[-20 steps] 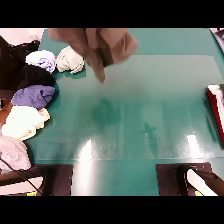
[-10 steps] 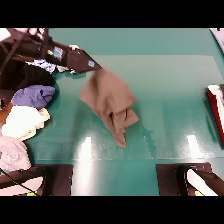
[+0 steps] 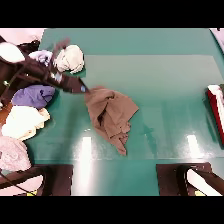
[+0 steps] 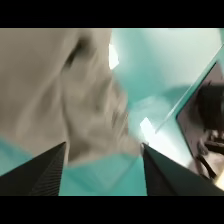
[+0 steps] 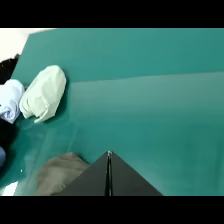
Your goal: Fold the shirts.
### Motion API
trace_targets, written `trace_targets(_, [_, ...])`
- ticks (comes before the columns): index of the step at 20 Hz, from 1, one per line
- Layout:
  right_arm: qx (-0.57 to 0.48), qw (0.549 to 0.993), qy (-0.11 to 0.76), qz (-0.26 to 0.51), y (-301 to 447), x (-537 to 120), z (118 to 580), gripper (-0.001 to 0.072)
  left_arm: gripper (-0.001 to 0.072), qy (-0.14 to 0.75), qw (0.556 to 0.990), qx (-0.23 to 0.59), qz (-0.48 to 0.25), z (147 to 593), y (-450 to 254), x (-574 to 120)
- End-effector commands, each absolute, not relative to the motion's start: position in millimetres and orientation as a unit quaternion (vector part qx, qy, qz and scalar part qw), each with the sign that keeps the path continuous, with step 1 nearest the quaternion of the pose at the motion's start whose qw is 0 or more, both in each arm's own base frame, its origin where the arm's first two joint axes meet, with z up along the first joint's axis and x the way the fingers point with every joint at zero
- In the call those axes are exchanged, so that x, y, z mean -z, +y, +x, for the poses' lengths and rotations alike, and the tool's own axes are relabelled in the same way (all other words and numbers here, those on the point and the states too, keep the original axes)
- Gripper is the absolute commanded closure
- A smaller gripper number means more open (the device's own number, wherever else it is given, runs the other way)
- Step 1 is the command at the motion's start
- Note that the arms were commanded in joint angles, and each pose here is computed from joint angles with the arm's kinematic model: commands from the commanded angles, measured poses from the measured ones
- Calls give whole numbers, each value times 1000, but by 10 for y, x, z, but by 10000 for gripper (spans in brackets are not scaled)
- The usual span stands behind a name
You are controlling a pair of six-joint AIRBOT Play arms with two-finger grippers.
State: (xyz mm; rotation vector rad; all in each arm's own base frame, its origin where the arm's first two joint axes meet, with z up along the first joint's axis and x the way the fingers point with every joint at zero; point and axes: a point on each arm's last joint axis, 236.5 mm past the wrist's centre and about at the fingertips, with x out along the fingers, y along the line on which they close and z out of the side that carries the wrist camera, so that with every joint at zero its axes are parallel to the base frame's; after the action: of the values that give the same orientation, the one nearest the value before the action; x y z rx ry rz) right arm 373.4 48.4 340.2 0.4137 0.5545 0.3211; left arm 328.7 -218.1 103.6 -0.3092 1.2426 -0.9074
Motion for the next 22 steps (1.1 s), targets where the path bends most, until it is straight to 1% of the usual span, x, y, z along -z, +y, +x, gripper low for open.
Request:
trace_targets(1, [-163,913,315,204,510,-3170,3762,694,166,626,664,365,-186,2805,-2089,-360])
trace_targets(3, [-162,908,325,208,496,-3091,3817,694,166,639,652,345,-220,2553,-2096,-94])
trace_targets(4, [-162,907,328,209,493,-3068,3833,694,166,643,651,337,-224,2442,-2112,21])
trace_targets(7, [-163,904,332,212,494,-3030,3868,694,164,657,644,337,-200,2133,-2310,325])
trace_targets(8, [-164,904,332,212,496,-3033,3865,693,158,653,651,339,-187,2089,-2391,400])
trace_targets(9, [-164,904,332,212,499,-3035,3863,694,135,644,663,340,-175,2086,-2475,458])
trace_targets(11, [-165,904,334,212,502,-3029,3856,694,135,631,683,328,-169,2151,-2600,536])
trace_targets(15, [-169,909,324,199,519,-3103,3783,694,137,655,678,273,-192,2205,-2614,802])
trace_targets(17, [-170,916,315,183,519,-3168,3719,694,139,640,692,254,-218,2346,-2636,776])
trace_targets(19, [-172,919,307,178,533,-3228,3660,694,356,627,702,253,-225,2446,-2661,721])
trace_targets(20, [-173,918,309,176,545,-3231,3632,694,446,622,705,253,-226,2478,-2667,706])
trace_targets(21, [-177,914,319,176,566,-3196,3597,694,640,619,708,255,-223,2502,-2673,685])
trace_targets(22, [-182,906,341,174,585,-3102,3559,694,684,616,710,264,-219,2528,-2688,628])
